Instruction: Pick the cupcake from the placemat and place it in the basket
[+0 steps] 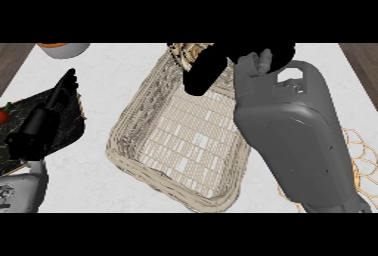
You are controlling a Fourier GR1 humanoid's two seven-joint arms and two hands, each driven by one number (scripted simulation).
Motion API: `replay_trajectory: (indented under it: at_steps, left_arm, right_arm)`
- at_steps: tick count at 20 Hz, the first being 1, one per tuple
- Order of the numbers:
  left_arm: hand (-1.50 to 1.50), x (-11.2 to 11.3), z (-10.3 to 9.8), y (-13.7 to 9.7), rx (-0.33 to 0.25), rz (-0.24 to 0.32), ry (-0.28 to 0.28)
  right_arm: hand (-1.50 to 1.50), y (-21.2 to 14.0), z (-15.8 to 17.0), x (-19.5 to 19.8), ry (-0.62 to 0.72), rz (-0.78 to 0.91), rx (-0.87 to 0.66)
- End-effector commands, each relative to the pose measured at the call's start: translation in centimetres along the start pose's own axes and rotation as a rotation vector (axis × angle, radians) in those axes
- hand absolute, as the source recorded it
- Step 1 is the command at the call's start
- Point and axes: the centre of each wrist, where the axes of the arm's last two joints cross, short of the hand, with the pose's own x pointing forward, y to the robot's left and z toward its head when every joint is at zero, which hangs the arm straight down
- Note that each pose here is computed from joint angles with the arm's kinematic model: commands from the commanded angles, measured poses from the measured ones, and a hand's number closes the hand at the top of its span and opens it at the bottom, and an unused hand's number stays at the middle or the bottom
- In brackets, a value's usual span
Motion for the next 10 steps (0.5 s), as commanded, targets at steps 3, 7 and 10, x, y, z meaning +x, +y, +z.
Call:
replay_trajectory:
  at_steps: [3,7,10]
  left_arm:
    - [0.0,0.4,0.0,-1.6,0.004,-0.001,-0.003]
    - [0.0,0.4,0.0,0.1,-0.005,0.003,0.005]
    - [0.0,1.0,1.0,1.1,0.001,-0.004,-0.004]
  right_arm:
    - [1.5,0.4,-0.5,0.7,0.137,0.243,0.045]
    - [-1.5,1.6,0.4,0.8,0.135,0.176,0.152]
    - [-1.5,1.9,0.4,0.0,0.128,0.136,0.198]
